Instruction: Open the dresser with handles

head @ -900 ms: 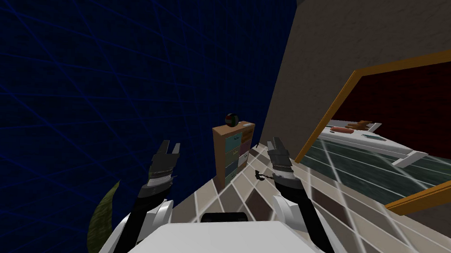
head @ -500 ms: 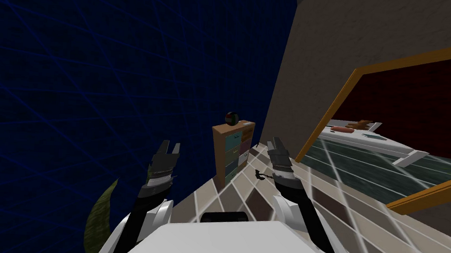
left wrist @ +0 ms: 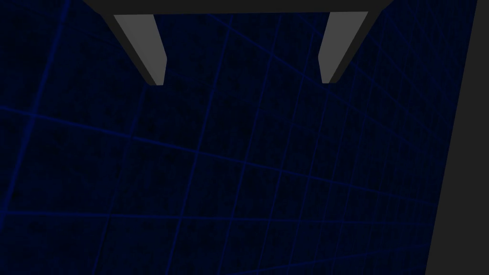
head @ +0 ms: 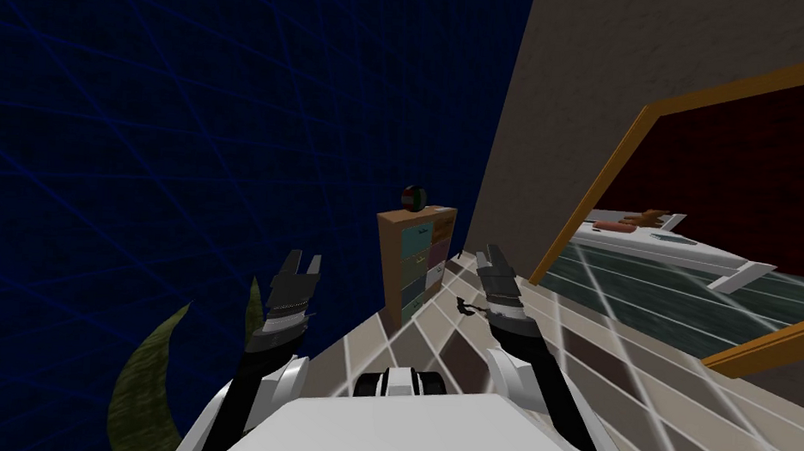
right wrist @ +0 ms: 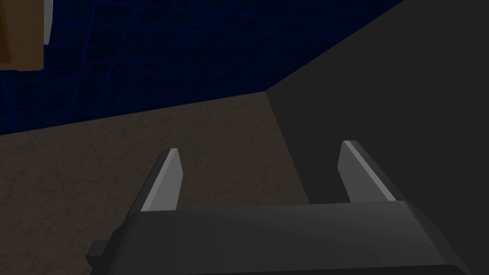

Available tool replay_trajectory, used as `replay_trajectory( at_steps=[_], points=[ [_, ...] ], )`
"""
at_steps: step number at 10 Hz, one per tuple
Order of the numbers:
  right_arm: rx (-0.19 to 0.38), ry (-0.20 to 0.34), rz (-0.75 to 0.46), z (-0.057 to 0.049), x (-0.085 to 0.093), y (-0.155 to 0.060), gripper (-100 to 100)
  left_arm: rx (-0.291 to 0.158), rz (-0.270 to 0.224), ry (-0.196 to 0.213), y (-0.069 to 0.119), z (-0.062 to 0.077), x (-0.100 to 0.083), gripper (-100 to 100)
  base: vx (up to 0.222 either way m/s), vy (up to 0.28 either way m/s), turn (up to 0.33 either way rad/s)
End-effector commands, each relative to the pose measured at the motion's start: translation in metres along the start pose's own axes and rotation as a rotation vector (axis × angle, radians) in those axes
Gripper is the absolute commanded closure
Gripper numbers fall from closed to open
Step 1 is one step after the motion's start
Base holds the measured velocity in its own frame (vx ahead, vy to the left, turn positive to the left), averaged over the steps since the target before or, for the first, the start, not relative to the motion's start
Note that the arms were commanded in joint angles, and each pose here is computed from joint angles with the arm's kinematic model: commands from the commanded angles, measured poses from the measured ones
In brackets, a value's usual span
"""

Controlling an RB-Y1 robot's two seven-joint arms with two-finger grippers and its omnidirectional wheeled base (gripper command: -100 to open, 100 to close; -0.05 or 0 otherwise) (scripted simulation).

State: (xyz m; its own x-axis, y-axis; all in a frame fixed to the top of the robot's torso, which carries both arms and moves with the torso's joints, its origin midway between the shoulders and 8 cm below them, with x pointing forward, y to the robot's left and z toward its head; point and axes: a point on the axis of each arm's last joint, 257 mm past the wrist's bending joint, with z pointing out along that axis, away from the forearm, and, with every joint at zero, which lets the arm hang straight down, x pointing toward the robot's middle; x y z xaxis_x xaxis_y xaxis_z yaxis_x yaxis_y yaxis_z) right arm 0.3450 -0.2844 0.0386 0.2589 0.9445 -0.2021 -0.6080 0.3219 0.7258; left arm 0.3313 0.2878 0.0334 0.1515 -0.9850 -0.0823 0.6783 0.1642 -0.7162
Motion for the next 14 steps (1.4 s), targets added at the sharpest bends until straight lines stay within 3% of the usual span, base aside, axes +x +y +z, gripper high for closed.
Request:
replay_trajectory(
  at_steps=[1,5,14],
  points=[
    [-0.008,0.041,-0.055,0.001,0.006,0.000,-100,0.000,0.000,0.000,0.000,0.000,0.000,0,0.019,0.008,0.004],
    [-0.039,0.134,-0.269,0.004,0.019,-0.003,-100,-0.001,0.000,0.000,0.000,0.000,0.000,0,0.040,0.030,0.007],
    [-0.152,0.272,-0.825,0.012,0.041,-0.013,-100,-0.001,0.000,0.000,0.000,0.000,0.000,0,0.050,0.036,0.008]
  ],
)
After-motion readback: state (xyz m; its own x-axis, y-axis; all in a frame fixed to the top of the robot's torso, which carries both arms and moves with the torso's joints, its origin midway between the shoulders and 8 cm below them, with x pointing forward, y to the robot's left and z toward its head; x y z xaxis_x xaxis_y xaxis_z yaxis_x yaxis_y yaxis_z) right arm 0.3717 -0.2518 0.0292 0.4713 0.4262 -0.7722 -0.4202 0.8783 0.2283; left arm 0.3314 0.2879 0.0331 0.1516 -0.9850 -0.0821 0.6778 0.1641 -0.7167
